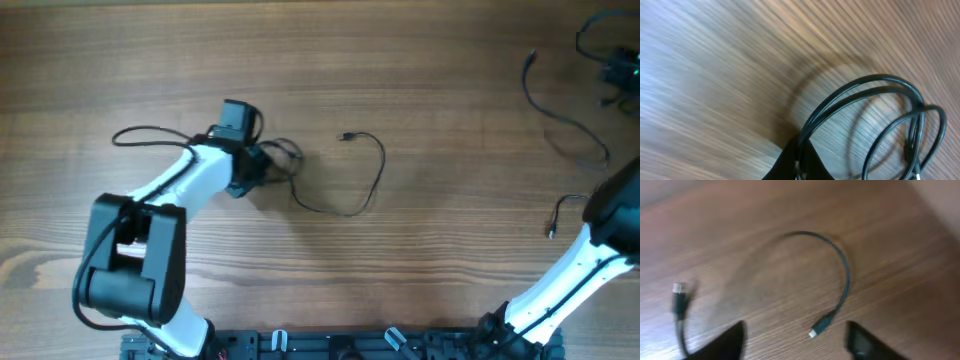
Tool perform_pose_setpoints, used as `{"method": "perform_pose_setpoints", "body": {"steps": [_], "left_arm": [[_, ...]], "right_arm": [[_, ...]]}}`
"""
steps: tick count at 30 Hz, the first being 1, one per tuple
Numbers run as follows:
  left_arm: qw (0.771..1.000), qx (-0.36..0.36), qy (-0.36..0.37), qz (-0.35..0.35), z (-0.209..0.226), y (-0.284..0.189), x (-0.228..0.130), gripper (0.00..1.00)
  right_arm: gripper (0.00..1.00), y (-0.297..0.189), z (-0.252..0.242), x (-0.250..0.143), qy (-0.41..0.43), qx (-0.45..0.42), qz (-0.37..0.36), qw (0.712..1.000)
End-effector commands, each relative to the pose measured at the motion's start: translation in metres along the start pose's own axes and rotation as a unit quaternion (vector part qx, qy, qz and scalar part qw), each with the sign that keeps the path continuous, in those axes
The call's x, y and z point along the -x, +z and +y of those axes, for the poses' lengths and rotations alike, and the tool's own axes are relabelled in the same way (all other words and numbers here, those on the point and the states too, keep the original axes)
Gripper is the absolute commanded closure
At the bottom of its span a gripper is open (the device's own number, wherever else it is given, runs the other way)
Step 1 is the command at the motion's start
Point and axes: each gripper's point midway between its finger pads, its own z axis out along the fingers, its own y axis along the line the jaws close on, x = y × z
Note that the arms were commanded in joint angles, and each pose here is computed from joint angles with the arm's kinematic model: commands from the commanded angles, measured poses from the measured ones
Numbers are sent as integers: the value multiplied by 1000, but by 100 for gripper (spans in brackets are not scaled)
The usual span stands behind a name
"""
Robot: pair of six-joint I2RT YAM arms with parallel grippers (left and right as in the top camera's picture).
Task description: Untangle cables
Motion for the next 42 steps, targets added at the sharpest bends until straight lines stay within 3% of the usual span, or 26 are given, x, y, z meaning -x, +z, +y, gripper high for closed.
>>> {"method": "perform_pose_setpoints", "body": {"steps": [1, 4, 7, 8, 9, 10, 14, 16, 19, 23, 27, 29, 31, 32, 37, 41, 42], "left_arm": [[998, -15, 52, 29, -17, 18, -40, 95], [998, -22, 61, 27, -23, 18, -44, 94], [998, -20, 61, 28, -22, 18, -44, 94], [998, -20, 61, 28, -22, 18, -44, 94], [998, -18, 61, 26, -21, 18, -43, 94], [998, -13, 61, 24, -19, 18, -43, 94], [998, -2, 63, 18, -14, 18, -41, 94], [998, 1, 63, 16, -13, 18, -40, 94], [998, 3, 63, 13, -13, 18, -39, 94], [998, 2, 63, 6, -14, 18, -37, 93], [998, 6, 63, 1, -12, 18, -35, 92], [998, 6, 63, 0, -12, 18, -34, 92], [998, 7, 63, -2, -12, 18, -34, 92], [998, 7, 63, -2, -12, 18, -34, 92], [998, 4, 62, -3, -14, 18, -33, 92], [998, 0, 60, -5, -16, 18, -32, 96], [998, -3, 61, -5, -17, 18, -33, 96]], "right_arm": [[0, 27, -4, -25, 8, -10, 34, 999], [0, 16, 1, -24, 49, 1, 41, 998], [0, 4, 5, -56, 107, -5, 112, 988], [0, 0, -2, -70, 160, -37, 137, 977], [0, -10, -12, -98, 256, -98, 182, 944], [0, -15, -11, -108, 278, -109, 201, 933], [0, -34, -18, -129, 294, -156, 240, 912], [0, -52, -40, -131, 315, -233, 224, 892], [0, -72, -55, -115, 306, -270, 189, 893], [0, -72, -27, -142, 321, -209, 258, 887], [0, -58, -21, -194, 317, -213, 304, 873], [15, -44, -20, -209, 316, -208, 300, 876], [75, -27, -11, -202, 311, -165, 278, 894], [92, -19, -8, -184, 317, -140, 250, 904], [96, -17, -20, -75, 254, -102, 106, 956], [95, -21, -45, -5, 187, -137, -21, 972], [84, -18, -46, -3, 169, -137, -24, 976]]}}
